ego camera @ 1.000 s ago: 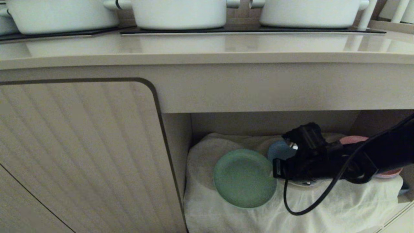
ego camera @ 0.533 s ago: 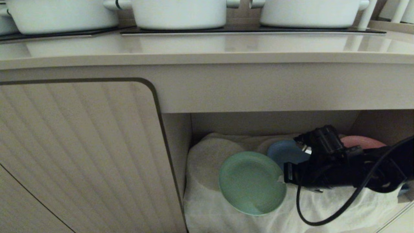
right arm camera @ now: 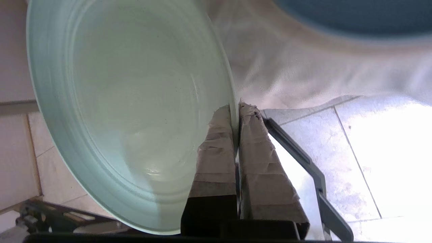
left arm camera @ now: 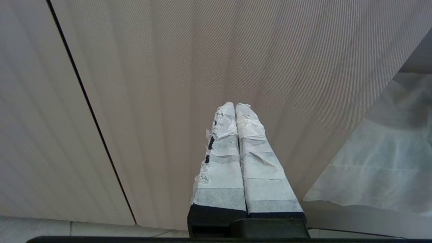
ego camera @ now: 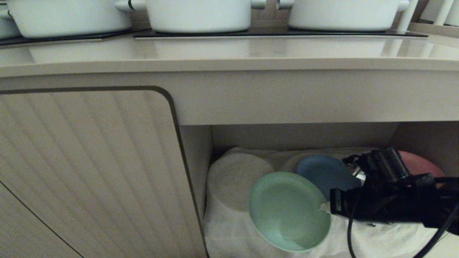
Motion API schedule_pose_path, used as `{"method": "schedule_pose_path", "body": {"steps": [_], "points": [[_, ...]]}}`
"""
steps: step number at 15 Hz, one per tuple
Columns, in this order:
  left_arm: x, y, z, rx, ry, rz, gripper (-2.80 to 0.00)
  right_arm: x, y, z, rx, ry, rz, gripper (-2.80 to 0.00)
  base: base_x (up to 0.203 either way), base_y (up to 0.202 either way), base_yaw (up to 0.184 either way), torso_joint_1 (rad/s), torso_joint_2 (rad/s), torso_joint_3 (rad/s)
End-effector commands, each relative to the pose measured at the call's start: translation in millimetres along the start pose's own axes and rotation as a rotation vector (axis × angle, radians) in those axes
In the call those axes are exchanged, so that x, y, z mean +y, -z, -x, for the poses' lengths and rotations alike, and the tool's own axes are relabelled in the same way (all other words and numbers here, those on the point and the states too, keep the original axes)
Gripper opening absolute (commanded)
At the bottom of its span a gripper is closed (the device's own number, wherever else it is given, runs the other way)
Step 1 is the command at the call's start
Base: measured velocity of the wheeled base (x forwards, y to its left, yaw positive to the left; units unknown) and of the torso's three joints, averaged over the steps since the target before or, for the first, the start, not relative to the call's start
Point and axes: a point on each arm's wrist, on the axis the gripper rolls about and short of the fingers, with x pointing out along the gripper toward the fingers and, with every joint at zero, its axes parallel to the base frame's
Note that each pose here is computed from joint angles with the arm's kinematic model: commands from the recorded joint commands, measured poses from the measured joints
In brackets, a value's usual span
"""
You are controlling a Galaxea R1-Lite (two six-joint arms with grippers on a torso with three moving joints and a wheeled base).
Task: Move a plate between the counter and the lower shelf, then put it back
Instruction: Put the plate
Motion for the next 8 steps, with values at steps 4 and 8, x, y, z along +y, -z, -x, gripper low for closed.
{"method": "schedule_pose_path", "body": {"steps": [4,8], "points": [[0.0,0.1,0.0,0.000,-0.001,0.001,-2.80,-5.3,14.2,25.6,-0.030,-0.016,-0.003,-2.80,0.000,0.000,0.000,0.000,0.00,0.000],[0.0,0.1,0.0,0.000,-0.001,0.001,-2.80,-17.3,27.2,40.8,-0.043,-0.001,-0.025,-2.80,0.000,0.000,0.000,0.000,0.00,0.000]]}}
